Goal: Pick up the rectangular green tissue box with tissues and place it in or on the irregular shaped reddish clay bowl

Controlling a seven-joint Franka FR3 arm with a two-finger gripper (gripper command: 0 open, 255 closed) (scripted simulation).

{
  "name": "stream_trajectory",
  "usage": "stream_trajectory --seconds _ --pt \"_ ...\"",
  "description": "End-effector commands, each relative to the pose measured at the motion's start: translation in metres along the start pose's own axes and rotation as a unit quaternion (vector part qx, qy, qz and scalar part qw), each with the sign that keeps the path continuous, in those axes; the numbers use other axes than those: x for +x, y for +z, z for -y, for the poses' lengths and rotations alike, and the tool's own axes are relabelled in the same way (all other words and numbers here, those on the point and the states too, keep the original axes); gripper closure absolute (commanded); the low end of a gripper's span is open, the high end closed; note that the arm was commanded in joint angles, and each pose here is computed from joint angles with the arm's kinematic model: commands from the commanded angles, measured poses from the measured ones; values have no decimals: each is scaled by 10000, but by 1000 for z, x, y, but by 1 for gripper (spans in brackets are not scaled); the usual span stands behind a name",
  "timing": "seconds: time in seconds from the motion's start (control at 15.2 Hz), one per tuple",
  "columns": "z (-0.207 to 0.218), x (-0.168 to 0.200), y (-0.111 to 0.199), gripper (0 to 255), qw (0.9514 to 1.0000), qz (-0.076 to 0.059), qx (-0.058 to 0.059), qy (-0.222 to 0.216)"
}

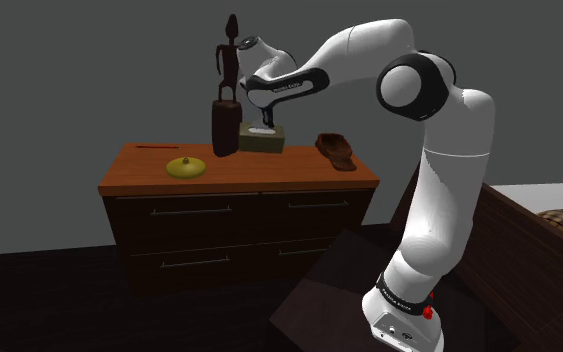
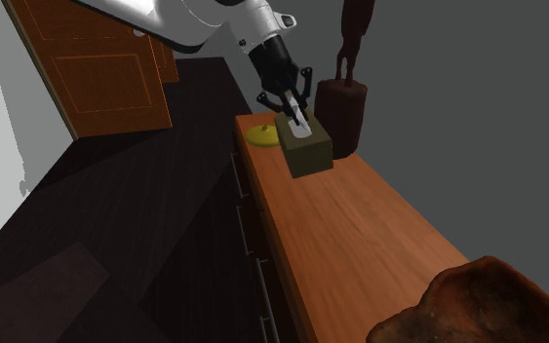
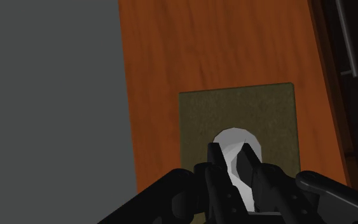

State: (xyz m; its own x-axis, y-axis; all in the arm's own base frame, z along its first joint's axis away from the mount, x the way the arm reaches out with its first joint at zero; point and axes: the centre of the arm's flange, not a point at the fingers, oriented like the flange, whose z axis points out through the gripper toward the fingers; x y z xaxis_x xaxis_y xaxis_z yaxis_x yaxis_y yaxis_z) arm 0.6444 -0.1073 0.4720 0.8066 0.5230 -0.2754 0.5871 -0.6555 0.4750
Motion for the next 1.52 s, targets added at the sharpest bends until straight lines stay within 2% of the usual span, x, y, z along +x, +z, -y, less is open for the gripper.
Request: stream_trajectory --seconds 0.0,0.59,1.45 --pt "-5 -3 -8 255 10000 1 1 0" --pt "-26 -15 -46 255 10000 1 1 0" --pt "-104 -153 21 255 10000 1 1 0"
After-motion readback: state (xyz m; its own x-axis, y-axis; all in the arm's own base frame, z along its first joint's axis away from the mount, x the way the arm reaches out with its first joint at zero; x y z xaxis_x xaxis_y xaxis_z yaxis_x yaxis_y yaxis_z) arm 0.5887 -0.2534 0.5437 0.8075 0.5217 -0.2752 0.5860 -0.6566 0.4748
